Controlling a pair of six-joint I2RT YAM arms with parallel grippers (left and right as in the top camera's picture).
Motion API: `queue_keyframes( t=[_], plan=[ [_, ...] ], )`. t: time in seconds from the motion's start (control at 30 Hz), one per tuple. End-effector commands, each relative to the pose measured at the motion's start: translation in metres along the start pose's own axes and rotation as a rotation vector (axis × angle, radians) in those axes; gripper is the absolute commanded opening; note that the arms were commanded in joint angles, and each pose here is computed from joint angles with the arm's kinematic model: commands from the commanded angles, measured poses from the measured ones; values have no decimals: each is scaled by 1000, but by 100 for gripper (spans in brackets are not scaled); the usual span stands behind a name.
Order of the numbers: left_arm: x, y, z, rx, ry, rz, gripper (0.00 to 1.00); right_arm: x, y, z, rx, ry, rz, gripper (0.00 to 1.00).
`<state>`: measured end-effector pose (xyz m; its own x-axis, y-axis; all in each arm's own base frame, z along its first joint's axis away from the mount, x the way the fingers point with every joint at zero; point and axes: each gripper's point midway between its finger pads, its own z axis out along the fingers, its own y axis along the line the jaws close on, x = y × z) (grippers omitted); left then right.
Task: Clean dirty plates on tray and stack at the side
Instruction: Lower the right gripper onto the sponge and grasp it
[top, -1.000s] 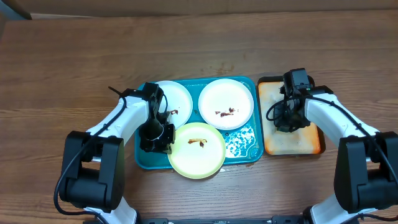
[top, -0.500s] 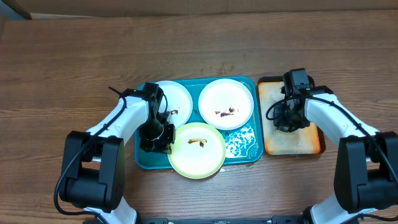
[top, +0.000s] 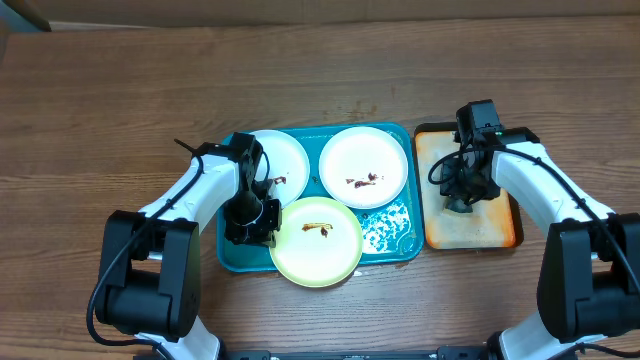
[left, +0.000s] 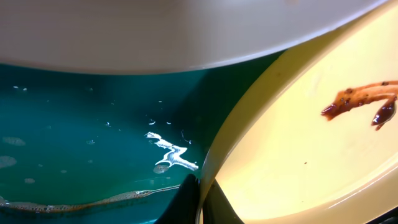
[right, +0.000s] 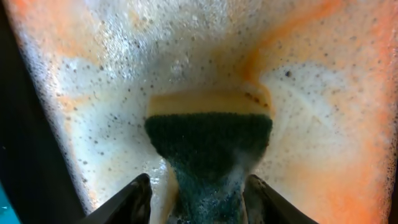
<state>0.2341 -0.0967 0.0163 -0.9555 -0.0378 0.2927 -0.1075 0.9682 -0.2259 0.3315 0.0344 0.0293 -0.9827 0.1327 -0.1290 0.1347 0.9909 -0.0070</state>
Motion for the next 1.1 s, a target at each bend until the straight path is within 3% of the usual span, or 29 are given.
queue_keyframes(
  t=[0.0,0.23,0.43,0.63,0.83,1.07],
  plan=[
    [-5,0,1,-19,-3,11,6,-9,-2,-8,3,-32,33,48],
    [-5,1,1,-20,-3,11,7,6,-5,4,9,2,61,37],
    [-4,1,1,-20,-1,10,7,16,-7,16,15,22,83,35],
    [-4,1,1,-20,-1,10,7,15,-6,18,15,23,84,4],
    [-4,1,1,-20,-2,10,7,8,-5,8,11,12,87,4],
    [-5,1,1,-20,-3,11,7,-14,-1,-50,-17,-63,88,4]
  ],
)
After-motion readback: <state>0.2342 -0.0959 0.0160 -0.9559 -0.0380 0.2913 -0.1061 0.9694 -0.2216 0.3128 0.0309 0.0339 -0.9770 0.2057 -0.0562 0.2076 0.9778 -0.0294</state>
